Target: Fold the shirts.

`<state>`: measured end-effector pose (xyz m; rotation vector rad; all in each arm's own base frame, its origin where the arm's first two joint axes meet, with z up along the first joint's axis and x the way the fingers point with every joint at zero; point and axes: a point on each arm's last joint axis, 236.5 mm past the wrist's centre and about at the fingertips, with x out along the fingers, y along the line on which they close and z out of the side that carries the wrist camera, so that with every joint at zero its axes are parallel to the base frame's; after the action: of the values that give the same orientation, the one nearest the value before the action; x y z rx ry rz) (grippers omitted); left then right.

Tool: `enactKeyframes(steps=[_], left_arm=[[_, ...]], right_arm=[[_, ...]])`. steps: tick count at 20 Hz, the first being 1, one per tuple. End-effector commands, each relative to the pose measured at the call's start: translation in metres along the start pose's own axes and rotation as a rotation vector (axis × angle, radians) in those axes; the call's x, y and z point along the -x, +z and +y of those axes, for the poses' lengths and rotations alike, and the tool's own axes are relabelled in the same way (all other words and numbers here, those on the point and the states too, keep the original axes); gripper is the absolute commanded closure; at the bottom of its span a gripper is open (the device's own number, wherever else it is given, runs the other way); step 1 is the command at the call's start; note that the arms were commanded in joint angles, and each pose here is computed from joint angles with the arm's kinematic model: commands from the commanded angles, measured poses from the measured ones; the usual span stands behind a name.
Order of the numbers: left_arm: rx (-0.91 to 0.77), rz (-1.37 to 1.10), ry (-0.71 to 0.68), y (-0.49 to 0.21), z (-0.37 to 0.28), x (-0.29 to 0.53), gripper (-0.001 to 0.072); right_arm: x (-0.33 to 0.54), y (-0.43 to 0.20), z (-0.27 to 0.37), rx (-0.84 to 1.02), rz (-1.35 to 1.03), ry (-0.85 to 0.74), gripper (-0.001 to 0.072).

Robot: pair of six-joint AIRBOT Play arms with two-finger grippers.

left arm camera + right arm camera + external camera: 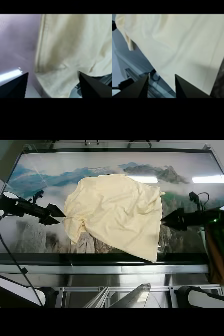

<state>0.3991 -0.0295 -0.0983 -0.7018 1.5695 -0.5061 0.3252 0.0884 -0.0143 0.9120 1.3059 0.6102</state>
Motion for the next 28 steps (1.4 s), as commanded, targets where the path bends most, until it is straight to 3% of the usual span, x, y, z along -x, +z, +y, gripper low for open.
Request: enactKeyframes(steps=[1,2,3,4,5,9,14,21,22,23,24,26,27,28], left_arm=[[0.009,0.085,0.027,0.007,0.01,-0.034,0.0026],[0.0,0.109,0.021,0.01,0.006,-0.038,0.0077],[-0.015,0.125,0.021,0.012,0.002,-0.04,0.0194],[-0.03,0.135,0.019,0.015,-0.002,-0.041,0.0508],[-0.047,0.14,0.017,0.016,-0.004,-0.038,0.0704],[-0.065,0.139,0.003,0.02,-0.009,-0.014,0.0704],[-0.036,0.129,-0.017,0.021,-0.005,0.021,0.0704],[-0.046,0.087,-0.008,0.031,-0.005,0.036,0.0704],[-0.047,0.088,-0.007,0.03,-0.005,0.036,0.0703],[-0.047,0.086,-0.007,0.031,-0.004,0.036,0.0689],[-0.043,0.081,-0.008,0.031,-0.002,0.038,0.0687],[-0.035,0.073,-0.009,0.031,0.001,0.042,0.0687],[-0.029,0.076,-0.013,0.03,0.003,0.044,0.0687],[-0.019,0.088,-0.022,0.025,0.006,0.048,0.0688]], right_arm=[[-0.008,-0.032,-0.008,-0.056,0.001,-0.013,0.0349],[-0.009,-0.038,-0.008,-0.076,0.004,-0.013,0.0317],[-0.01,-0.044,-0.01,-0.099,0.011,-0.02,0.0256],[-0.01,-0.052,-0.015,-0.132,0.026,-0.042,0.0245],[-0.01,-0.062,-0.025,-0.171,0.051,-0.084,0.0244],[-0.014,-0.1,-0.064,-0.324,0.094,-0.227,0.0246],[-0.037,-0.133,-0.097,-0.466,0.055,-0.259,0.0245],[-0.09,-0.136,-0.086,-0.424,0.071,-0.211,0.0247],[-0.094,-0.126,-0.082,-0.397,0.042,-0.181,0.0284],[-0.095,-0.116,-0.078,-0.378,0.012,-0.151,0.0406],[-0.095,-0.107,-0.075,-0.355,-0.017,-0.131,0.0483],[-0.09,-0.099,-0.074,-0.35,-0.035,-0.122,0.0497],[-0.088,-0.099,-0.071,-0.333,-0.027,-0.11,0.0689],[-0.086,-0.099,-0.067,-0.321,-0.02,-0.098,0.0692]])
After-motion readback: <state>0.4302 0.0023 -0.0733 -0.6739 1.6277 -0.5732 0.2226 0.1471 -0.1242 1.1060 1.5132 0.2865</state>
